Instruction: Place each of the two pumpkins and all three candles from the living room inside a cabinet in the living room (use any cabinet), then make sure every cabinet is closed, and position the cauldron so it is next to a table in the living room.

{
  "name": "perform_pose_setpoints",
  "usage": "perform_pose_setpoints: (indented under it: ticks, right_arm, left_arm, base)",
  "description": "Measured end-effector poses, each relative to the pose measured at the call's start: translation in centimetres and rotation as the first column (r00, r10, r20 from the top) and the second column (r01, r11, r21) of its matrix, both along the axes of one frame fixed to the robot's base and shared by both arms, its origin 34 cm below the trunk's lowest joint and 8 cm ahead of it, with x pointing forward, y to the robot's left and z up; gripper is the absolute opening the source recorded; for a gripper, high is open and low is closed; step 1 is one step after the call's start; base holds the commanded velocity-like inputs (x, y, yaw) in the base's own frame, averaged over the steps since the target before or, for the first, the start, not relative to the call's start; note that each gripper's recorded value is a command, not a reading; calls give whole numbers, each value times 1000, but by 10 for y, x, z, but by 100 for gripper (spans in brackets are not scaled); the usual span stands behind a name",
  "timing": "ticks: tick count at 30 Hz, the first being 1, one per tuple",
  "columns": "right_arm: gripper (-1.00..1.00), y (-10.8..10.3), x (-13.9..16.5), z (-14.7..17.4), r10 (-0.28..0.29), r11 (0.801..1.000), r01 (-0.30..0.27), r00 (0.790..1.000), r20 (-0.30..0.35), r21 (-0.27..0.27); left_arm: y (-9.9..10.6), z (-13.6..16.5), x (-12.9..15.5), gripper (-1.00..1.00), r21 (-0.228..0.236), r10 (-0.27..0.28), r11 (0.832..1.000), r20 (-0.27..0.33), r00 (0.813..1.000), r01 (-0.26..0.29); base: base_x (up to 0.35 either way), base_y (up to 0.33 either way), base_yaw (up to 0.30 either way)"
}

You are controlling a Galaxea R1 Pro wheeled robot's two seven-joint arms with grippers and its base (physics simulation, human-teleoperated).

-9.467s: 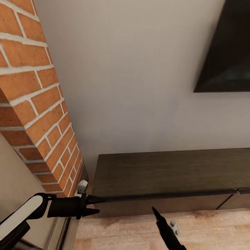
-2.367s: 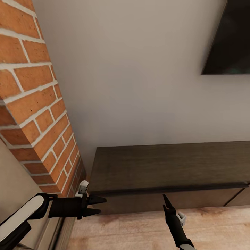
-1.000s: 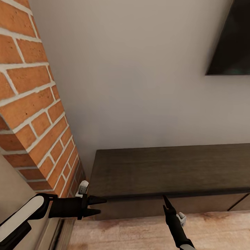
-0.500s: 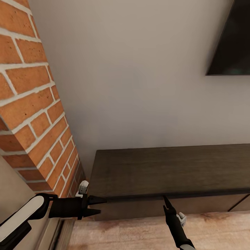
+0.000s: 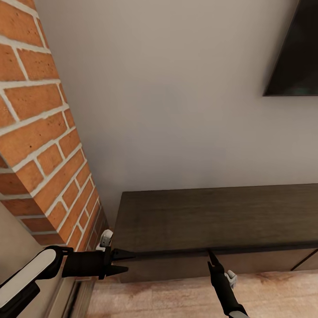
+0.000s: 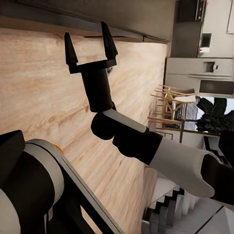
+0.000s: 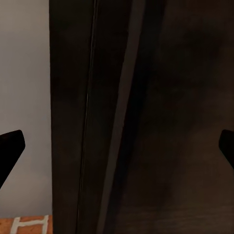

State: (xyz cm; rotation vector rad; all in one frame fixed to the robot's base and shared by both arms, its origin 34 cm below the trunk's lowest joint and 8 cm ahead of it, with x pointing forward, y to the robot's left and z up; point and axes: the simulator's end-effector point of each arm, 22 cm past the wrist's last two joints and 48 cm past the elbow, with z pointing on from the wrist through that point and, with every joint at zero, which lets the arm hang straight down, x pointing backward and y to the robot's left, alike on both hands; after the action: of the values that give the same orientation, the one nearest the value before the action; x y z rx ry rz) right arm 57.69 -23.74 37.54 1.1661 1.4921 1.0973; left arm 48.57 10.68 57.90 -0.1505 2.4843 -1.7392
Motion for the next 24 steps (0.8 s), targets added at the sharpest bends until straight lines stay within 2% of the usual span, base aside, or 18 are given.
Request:
perform_pose_setpoints:
  ticks: [22,23,24]
  right_arm:
    - [100,0,-1,-1,0,1000,0,1000,-4,-2]
    - [-100,0,-1,-1,0,1000,0,1000,-4,-2]
    - [-100,0,-1,-1,0,1000,0,1000,-4,-2]
  left_arm:
    - [0,0,0,100,1,-1,1000,0,1000,1]
    - [0,0,0,100,1,-2,1000,0,1000,2]
    - [0,-1,0,100,1,-2,1000,0,1000,2]
  base:
    - [15,0,0]
    - [1,0,0]
    - [0,0,0]
